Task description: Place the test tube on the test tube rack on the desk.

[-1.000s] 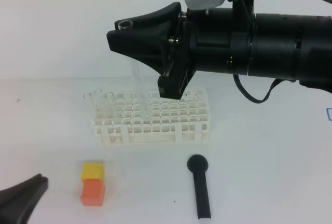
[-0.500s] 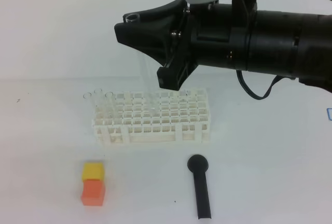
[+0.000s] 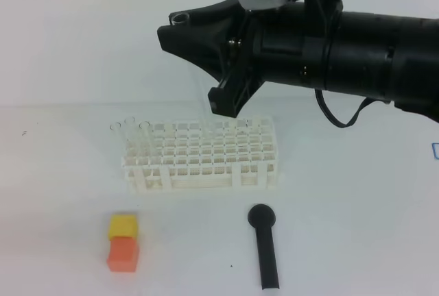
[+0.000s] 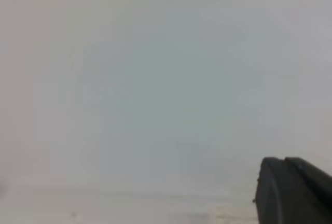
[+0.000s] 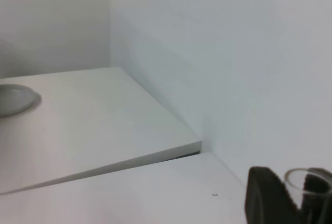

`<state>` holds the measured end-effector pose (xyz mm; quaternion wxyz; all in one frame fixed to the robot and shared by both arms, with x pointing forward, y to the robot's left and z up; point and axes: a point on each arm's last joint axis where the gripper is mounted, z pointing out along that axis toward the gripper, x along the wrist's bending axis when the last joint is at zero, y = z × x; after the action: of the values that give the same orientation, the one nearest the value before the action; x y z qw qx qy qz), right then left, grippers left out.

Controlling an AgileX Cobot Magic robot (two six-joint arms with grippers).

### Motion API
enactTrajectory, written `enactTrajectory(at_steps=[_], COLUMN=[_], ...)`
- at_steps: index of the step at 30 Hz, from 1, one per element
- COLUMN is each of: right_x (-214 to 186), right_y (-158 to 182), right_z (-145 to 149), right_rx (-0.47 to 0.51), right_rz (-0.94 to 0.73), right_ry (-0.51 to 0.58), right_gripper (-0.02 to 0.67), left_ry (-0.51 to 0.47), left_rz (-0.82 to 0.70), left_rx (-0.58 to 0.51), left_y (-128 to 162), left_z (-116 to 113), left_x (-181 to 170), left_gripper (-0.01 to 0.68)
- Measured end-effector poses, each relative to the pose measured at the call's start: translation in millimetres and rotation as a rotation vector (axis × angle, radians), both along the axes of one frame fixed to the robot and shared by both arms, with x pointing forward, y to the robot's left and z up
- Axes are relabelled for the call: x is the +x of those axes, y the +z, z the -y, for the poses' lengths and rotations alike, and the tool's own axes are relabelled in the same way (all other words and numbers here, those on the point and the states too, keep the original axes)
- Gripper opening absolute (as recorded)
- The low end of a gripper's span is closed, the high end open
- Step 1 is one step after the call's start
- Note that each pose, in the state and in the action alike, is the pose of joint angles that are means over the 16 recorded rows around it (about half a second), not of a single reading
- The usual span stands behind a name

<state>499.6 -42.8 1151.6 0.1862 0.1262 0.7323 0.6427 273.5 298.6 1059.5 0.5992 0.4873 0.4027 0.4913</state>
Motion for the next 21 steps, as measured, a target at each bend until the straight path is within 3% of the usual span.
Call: enactTrajectory(at_steps=[6, 12, 16, 21], right_x=[7, 27, 41, 52], right_y=[-6, -19, -24, -33], right_z=[-4, -7, -12, -27], right_rx=[-0.059, -0.102, -0.05, 0.093], right_rz=[-0.013, -0.092, -0.097, -0.061], right_ry=[-0.044, -0.242, -0.406, -0.535], right_gripper=[0.122, 0.122, 0.122, 0.122], left_ry=[0.206, 0.327, 0.354, 0.361], left_rz=[-0.04, -0.051, -0.05, -0.066], left_rx=[-0.078, -0.103, -0.099, -0.087], left_y=[-3, -4, -4, -7], left_z=[-8, -13, -14, -14], left_x=[0, -1, -1, 0], left_gripper=[-0.001, -0.001, -0.001, -0.001])
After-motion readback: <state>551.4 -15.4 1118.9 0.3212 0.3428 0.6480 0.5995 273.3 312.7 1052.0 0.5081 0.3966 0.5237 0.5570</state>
